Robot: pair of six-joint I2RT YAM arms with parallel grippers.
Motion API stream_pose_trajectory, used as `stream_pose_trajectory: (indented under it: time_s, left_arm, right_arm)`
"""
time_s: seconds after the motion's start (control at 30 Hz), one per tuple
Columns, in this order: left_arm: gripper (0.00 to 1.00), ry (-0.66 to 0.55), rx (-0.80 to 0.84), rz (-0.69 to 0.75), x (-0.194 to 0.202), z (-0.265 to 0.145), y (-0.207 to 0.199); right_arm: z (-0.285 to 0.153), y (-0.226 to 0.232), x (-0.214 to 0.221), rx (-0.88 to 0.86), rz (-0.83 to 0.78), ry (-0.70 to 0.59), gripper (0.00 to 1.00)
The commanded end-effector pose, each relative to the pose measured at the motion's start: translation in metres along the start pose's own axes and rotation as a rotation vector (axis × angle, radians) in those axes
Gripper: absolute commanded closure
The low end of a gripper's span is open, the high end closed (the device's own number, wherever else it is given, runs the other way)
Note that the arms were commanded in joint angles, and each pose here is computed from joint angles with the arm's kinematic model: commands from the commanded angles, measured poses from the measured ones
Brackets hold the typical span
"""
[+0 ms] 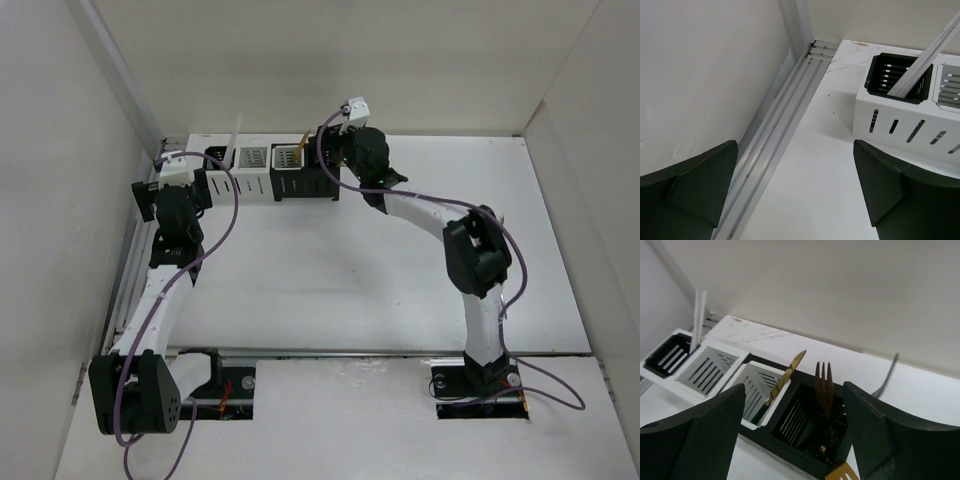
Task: Sort the eating utensils into containers
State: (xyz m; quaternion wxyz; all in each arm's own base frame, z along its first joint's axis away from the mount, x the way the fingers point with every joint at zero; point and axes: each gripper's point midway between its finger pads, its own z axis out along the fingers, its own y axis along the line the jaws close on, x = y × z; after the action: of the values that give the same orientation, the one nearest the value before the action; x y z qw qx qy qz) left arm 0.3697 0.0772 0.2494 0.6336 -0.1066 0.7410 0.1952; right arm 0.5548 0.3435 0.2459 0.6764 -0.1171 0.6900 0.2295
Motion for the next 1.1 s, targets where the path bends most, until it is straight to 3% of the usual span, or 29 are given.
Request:
stream_pose_trajectory:
  time_s: [0.0, 0.07, 0.1, 0.13, 0.2, 0.23, 0.3, 0.33, 0.47, 0.53, 0.57, 0.7, 0.83, 1.07]
  left_arm:
    - [0.00, -0.087, 0.012, -0.060, -0.034, -0.005, 0.003]
    - [0.00, -0.096, 0.036, -0.076, -0.040, -0.008, -0.001]
    - [0.00, -0.095, 0.046, -0.087, -0.041, -0.010, -0.002]
    - [0.00, -0.103, 0.055, -0.090, -0.046, -0.013, -0.001]
    - [0.00, -0.104, 0.073, -0.088, -0.044, -0.015, -0.004]
    - [0.00, -0.095, 0.074, -0.085, -0.039, -0.015, -0.004]
    - [0.00, -0.084, 0.075, -0.089, -0.032, -0.017, -0.005]
    - [0.00, -0.094, 0.075, -0.103, -0.035, -0.019, -0.003]
    - [0.00, -0.079, 0.087, -0.115, -0.027, -0.022, -0.006]
    - [0.00, -0.081, 0.107, -0.114, -0.026, -0.024, -0.009]
    - [0.00, -0.081, 0.107, -0.114, -0.026, -0.024, -0.009]
    - [0.00, -0.090, 0.107, -0.128, -0.027, -0.028, -0.007]
    - [0.00, -0.090, 0.095, -0.130, -0.024, -0.031, -0.004]
    - [0.00, -0.088, 0.052, -0.123, -0.020, -0.029, 0.005]
  right_arm:
    - [-0.030, 0.009, -0.093, 0.003, -0.018, -0.128, 0.16]
    - [-0.055, 0.004, -0.129, 0.055, -0.025, -0.134, 0.11]
    - [-0.067, -0.014, -0.115, 0.096, -0.039, -0.017, 0.07]
    - [-0.087, -0.023, -0.130, 0.118, -0.042, 0.007, 0.06]
    - [-0.113, -0.063, -0.122, 0.130, -0.065, 0.135, 0.05]
    - [-0.139, -0.082, -0.089, 0.150, -0.059, 0.303, 0.05]
    - [-0.175, -0.132, -0.050, 0.277, -0.040, 0.496, 0.10]
    - [-0.215, -0.171, -0.017, 0.408, -0.011, 0.682, 0.19]
    - [-0.287, -0.228, 0.046, 0.575, -0.015, 0.981, 0.38]
    - [-0.305, -0.242, 0.063, 0.608, -0.006, 1.053, 0.44]
    - [-0.319, -0.251, 0.070, 0.642, 0.009, 1.096, 0.52]
    - [-0.341, -0.263, 0.099, 0.661, -0.011, 1.231, 0.62]
    - [-0.361, -0.268, 0.137, 0.676, -0.021, 1.378, 0.62]
    - [-0.361, -0.280, 0.153, 0.707, -0.032, 1.394, 0.65]
